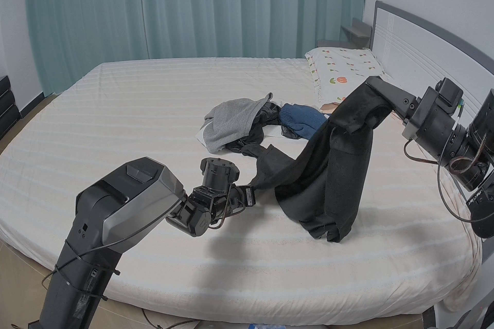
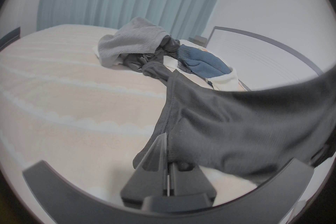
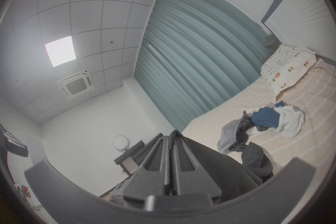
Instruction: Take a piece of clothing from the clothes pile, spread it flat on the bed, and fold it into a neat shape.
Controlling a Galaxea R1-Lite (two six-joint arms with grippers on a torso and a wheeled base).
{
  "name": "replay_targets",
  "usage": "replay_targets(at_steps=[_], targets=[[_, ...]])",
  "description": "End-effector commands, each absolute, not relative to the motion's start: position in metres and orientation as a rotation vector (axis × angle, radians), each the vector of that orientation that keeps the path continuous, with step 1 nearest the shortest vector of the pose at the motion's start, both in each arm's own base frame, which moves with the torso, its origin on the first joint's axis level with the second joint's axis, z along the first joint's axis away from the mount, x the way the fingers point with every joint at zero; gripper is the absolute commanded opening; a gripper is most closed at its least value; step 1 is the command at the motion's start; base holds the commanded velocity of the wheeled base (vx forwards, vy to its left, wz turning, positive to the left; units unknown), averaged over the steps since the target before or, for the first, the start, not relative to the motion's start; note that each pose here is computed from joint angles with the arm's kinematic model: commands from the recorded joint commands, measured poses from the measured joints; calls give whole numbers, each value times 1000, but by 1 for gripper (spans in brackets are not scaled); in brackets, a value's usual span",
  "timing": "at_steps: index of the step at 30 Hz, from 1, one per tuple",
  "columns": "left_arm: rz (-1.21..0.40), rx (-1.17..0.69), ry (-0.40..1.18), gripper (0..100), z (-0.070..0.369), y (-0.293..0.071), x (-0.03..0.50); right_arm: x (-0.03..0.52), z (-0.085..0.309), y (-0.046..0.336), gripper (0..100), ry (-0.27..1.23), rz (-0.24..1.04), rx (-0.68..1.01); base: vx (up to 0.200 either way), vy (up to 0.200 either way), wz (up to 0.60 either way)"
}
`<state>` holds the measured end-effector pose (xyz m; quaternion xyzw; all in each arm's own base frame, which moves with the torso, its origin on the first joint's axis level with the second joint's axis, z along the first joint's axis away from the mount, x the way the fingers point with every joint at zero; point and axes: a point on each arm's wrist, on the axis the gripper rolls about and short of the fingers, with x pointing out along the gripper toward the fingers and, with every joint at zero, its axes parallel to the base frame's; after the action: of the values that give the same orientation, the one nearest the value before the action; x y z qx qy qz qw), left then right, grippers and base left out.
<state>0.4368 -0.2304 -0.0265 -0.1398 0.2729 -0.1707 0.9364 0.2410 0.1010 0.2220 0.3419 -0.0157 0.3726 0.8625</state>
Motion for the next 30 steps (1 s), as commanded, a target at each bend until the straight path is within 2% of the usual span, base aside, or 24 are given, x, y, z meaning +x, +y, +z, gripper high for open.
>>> replay_targets(at_steps=[1,6,11,16,22,30], targets=[[-315,-359,550,0,17,-212,421,258,188,93,0,75,692,719,0,0,0],[-306,-431,540,0,83,-185,367,289,143,95,0,189,620,717,0,0,0],[-295,-586,464,0,144,-169,336,325,122,113,0,147,633,706,0,0,0],[-248,-715,412,0,197,-138,297,328,128,123,0,58,637,708,0,0,0],[-253,-725,430,0,192,-117,261,315,161,115,0,-54,608,704,0,0,0],[-281,-742,400,0,153,-113,249,313,144,112,0,18,537,647,0,0,0]])
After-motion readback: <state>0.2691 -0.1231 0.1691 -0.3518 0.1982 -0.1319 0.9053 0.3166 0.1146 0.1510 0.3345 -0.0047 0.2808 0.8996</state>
